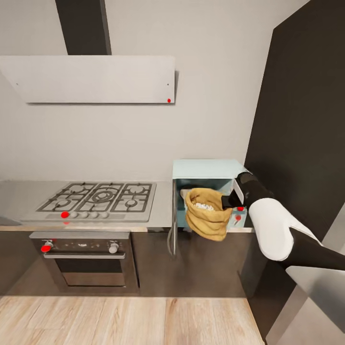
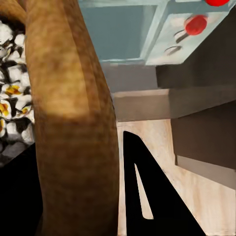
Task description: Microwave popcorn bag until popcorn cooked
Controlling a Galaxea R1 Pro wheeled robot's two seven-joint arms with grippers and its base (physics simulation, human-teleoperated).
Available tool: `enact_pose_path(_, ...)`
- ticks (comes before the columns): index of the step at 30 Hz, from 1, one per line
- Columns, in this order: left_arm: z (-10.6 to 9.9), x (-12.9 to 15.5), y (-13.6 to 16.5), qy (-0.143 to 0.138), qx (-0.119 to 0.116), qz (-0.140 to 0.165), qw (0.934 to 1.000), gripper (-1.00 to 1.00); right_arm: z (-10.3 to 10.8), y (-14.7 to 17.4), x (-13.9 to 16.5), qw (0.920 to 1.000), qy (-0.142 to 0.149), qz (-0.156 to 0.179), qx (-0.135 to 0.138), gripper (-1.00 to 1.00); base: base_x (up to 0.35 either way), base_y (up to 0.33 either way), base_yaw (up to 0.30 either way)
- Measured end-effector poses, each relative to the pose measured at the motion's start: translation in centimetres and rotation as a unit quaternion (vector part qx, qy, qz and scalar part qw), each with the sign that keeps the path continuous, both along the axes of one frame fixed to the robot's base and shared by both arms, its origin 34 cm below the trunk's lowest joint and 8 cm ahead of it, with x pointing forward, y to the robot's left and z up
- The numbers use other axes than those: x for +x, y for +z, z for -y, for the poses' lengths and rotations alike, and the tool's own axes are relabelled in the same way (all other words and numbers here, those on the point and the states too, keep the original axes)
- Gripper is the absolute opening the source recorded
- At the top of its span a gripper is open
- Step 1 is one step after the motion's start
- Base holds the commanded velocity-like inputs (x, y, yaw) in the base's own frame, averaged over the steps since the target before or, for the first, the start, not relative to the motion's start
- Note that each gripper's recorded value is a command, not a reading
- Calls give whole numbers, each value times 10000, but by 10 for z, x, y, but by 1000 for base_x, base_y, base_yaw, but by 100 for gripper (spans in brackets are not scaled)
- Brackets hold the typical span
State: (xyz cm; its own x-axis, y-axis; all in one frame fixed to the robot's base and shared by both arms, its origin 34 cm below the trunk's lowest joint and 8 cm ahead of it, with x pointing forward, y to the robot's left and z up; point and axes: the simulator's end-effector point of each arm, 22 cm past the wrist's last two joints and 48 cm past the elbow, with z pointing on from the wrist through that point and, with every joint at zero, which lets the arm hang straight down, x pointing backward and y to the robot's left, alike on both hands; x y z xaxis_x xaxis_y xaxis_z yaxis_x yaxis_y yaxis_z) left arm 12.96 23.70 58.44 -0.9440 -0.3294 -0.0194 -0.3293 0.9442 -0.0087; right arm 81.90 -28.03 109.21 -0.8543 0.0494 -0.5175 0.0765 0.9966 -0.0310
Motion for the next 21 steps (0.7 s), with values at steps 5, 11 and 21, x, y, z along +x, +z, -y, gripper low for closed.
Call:
enact_pose_path(5,0,0,0,-2,0,3,10000,100,-3,-17,-9,9997,73,-235,12,-100,0,0,0)
enact_pose_path(11,1,1,0,33,-5,12,10000,100,-10,-20,-9,9996,110,-255,85,-100,0,0,0)
enact_pose_path(21,6,2,1,75,-26,16,10000,100,-7,-21,-11,9995,105,-291,50,-100,0,0,0)
